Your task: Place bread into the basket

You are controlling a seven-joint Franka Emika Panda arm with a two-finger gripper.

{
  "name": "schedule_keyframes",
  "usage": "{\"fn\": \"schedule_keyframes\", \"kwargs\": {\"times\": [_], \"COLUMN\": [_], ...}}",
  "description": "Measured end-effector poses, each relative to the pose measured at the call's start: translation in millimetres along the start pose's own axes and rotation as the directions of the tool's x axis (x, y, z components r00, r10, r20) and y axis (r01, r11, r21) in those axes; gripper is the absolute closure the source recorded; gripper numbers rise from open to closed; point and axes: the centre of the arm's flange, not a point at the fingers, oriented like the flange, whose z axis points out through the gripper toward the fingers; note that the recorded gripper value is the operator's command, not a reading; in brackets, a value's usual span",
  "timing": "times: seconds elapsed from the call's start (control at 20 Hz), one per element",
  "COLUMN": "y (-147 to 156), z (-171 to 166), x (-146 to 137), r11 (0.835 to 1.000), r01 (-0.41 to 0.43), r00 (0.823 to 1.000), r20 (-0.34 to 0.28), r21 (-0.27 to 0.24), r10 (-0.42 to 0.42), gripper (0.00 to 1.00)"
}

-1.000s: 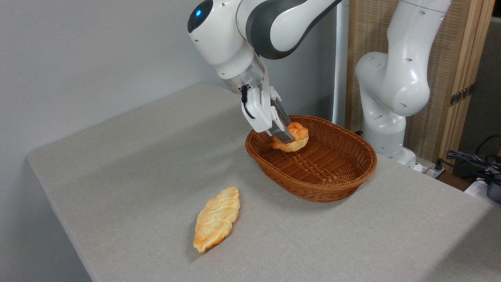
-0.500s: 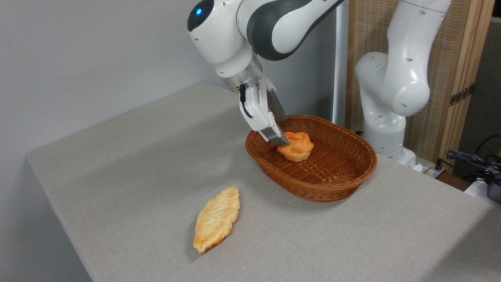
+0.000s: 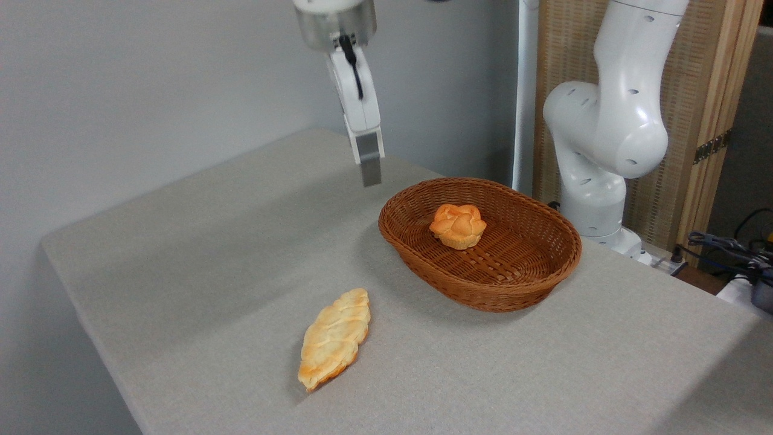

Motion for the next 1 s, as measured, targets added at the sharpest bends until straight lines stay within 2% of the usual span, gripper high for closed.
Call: {"fn": "schedule_keyframes", "kwargs": {"times": [0.15, 0.25, 0.4, 0.5, 0.7, 0.85, 1.0], "y": [-20, -34, -55, -68, -83, -84, -84], "z": [-24, -37, -49, -47, -39, -35, -36], "x": [-13, -19, -16, -3, 17, 22, 20], "r11": [0.997, 0.988, 0.96, 0.942, 0.911, 0.911, 0.911], "r01": [0.062, 0.137, 0.265, 0.317, 0.379, 0.364, 0.359], "r00": [0.998, 0.99, 0.964, 0.948, 0.925, 0.929, 0.93], "r20": [-0.029, -0.041, -0.05, -0.045, -0.045, -0.003, 0.004], "r21": [0.041, 0.066, 0.093, 0.108, 0.161, 0.196, 0.205], "r10": [-0.061, -0.135, -0.262, -0.314, -0.377, -0.37, -0.367], "gripper": [0.0, 0.0, 0.0, 0.0, 0.0, 0.0, 0.0]}}
